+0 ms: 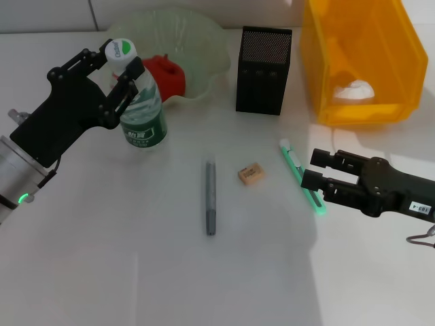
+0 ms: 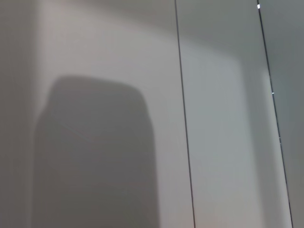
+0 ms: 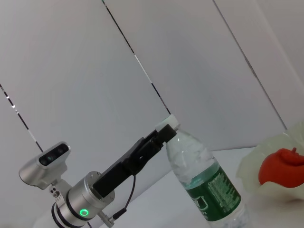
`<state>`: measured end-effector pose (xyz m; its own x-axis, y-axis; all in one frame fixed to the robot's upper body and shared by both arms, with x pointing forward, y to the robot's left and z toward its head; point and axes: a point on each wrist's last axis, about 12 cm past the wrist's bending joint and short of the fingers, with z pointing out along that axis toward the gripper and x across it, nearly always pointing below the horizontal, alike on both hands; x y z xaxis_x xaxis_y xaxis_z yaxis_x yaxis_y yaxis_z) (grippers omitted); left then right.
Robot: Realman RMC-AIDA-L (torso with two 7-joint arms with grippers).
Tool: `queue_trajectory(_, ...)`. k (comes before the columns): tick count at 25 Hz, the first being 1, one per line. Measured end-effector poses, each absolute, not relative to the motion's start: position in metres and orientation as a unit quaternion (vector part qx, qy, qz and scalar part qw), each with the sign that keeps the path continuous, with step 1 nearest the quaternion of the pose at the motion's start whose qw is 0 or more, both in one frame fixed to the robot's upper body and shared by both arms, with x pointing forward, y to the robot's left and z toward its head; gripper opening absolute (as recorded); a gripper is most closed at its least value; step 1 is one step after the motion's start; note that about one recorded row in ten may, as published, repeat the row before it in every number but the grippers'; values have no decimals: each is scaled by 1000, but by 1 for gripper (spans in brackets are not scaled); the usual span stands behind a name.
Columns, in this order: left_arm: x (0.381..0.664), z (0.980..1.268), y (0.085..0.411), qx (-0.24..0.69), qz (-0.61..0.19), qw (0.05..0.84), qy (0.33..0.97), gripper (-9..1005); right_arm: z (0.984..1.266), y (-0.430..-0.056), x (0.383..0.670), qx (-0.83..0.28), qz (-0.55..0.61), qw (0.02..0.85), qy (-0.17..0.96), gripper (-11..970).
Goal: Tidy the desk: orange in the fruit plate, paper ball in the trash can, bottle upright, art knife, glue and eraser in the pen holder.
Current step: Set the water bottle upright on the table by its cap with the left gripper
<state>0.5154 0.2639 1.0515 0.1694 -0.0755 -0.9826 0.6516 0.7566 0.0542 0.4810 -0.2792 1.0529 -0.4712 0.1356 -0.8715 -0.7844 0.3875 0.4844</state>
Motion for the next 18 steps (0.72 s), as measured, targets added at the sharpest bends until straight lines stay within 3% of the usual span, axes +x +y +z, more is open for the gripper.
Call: queue_trajectory(18, 512, 1040, 262, 232, -236, 713, 618, 486, 1050, -276, 481, -230, 502, 454, 699, 704)
